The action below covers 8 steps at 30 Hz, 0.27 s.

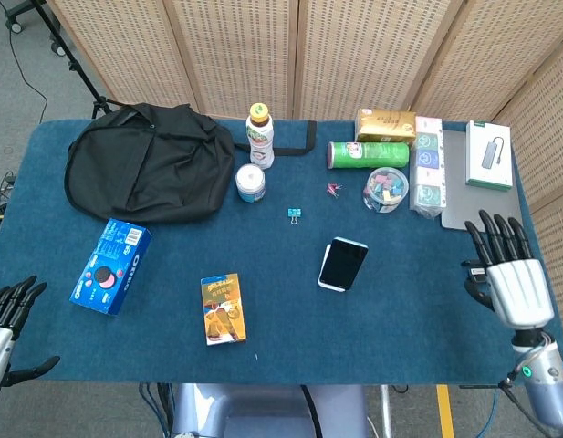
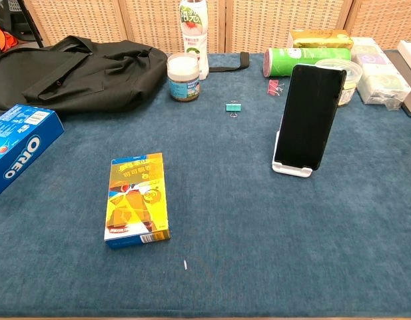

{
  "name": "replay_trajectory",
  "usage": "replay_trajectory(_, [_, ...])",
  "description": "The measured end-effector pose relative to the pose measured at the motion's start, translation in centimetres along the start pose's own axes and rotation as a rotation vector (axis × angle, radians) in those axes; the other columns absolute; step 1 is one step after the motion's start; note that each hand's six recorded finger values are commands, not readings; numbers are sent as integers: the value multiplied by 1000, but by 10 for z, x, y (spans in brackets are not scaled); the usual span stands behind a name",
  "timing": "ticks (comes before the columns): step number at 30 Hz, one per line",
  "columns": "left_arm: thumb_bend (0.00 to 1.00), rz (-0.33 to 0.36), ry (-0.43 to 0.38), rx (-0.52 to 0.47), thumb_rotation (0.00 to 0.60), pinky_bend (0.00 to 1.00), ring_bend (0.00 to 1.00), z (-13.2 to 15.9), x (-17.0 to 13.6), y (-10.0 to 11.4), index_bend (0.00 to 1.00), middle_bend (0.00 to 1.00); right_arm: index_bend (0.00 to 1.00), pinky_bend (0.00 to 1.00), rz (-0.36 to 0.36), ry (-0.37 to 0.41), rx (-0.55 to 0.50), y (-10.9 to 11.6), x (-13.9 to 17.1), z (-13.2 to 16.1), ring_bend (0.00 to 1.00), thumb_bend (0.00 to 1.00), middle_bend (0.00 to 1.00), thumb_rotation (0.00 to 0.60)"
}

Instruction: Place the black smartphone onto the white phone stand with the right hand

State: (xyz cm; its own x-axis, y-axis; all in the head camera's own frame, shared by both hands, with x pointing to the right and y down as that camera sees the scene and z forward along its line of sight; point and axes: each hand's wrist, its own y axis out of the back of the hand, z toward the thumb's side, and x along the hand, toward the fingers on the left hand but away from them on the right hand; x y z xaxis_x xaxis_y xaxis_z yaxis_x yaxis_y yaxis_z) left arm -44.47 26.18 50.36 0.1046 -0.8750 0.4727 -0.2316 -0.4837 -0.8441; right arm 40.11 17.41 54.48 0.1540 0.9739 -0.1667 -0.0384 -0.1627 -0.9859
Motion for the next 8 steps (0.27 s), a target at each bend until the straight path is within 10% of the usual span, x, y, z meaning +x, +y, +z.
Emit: replay_trajectory(8, [0,11,19,10,600,0,0,-2,4,-1,0,0,0,0,123,-217,-130,-14,64,-5,0,0,0,600])
